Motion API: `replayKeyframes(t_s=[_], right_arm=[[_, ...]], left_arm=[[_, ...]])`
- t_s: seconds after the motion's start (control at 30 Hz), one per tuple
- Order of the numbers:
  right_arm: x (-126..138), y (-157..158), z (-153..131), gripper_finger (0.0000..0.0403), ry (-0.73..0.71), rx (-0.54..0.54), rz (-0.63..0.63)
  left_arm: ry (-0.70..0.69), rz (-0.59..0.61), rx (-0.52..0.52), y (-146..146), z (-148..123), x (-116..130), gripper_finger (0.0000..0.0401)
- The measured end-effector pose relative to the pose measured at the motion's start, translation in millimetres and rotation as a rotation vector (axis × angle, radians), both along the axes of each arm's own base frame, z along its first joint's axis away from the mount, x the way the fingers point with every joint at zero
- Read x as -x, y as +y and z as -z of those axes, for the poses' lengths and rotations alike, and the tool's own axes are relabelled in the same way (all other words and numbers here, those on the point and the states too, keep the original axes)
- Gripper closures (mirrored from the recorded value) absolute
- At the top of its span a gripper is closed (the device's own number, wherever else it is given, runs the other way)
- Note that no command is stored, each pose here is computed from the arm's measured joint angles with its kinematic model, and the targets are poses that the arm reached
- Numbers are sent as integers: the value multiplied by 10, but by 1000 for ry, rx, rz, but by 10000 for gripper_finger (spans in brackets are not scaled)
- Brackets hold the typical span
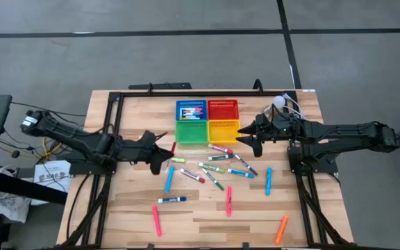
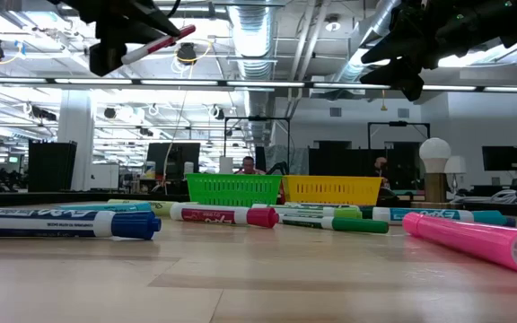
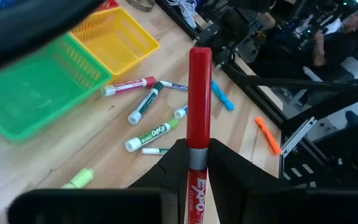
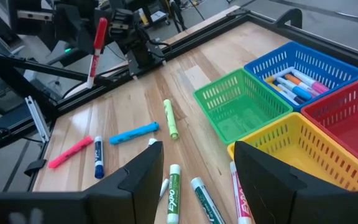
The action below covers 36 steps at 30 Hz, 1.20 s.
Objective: Pick & Place Markers
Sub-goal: Put the medium red marker into the green bin
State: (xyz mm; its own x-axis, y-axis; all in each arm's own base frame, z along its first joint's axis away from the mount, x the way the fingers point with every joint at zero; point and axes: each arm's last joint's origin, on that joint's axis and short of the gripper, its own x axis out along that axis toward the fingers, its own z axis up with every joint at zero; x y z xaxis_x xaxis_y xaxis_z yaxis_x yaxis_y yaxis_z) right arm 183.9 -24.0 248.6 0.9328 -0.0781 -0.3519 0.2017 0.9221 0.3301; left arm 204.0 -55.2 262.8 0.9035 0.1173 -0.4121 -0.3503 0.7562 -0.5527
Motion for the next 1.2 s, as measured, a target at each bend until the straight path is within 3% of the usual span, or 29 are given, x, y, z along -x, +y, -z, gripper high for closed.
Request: replayKeyframes(t_s=[0.43, 1.2], right_arm=[[0, -1, -1, 217, -1, 0, 0], [0, -2, -1, 217, -3, -33, 13]], left_arm=[[5, -3, -42, 164, 5, -74, 346], [151, 155, -359, 1137, -38, -1087, 345]])
